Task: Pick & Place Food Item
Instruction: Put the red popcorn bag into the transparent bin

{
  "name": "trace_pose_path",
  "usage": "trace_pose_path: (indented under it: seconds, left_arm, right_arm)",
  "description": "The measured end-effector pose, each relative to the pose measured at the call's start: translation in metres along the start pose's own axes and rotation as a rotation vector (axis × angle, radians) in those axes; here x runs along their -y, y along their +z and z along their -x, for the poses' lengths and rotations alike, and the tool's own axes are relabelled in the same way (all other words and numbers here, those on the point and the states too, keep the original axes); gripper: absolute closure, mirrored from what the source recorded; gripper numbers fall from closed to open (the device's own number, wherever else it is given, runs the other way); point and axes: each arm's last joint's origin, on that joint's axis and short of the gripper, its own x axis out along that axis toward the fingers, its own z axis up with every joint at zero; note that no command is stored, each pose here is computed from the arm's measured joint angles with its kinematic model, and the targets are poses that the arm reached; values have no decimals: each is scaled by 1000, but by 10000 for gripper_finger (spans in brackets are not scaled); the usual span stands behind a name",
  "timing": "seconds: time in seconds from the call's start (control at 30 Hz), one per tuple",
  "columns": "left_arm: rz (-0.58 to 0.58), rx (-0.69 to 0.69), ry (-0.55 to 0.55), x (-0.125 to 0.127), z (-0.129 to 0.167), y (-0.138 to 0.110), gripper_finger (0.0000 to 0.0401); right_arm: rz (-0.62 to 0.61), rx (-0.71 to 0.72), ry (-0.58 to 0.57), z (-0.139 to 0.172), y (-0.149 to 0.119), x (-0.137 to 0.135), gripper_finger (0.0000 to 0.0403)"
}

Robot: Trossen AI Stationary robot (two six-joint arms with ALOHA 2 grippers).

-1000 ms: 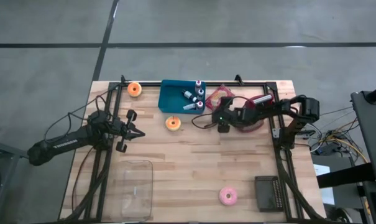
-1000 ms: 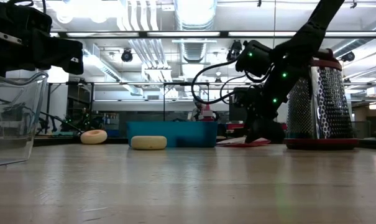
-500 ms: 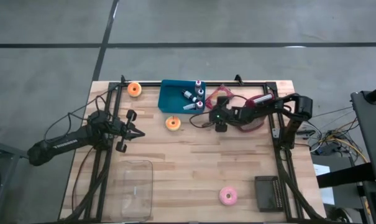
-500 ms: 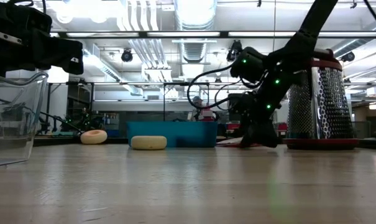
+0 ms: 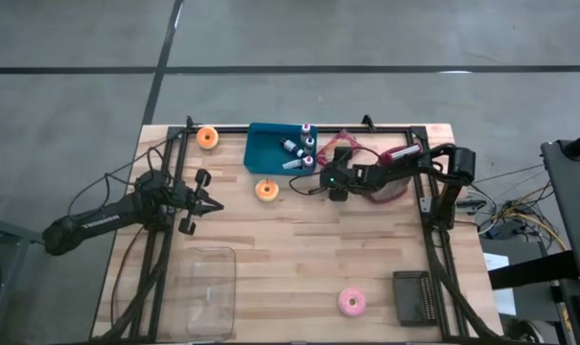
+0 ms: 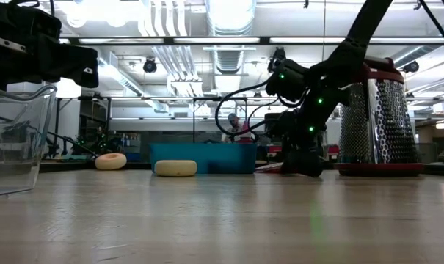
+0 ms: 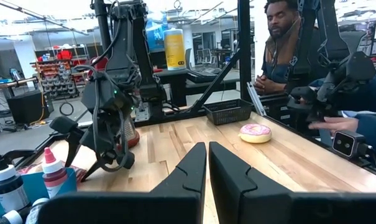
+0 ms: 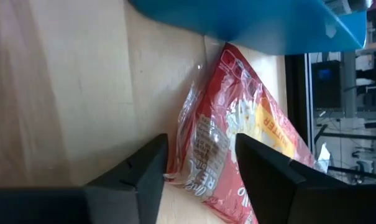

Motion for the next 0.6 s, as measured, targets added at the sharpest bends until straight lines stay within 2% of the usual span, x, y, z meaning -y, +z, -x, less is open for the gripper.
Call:
trace_pose_path:
  seconds: [0.43,0.6]
  left_arm:
    - [0,0,0,0,0,0,375]
    - [0,0,0,0,0,0,375]
  right_arm:
    - [-82,-16,-3,0,-2,0,377]
    - [-101,-18,-7,0,-2,-1,394]
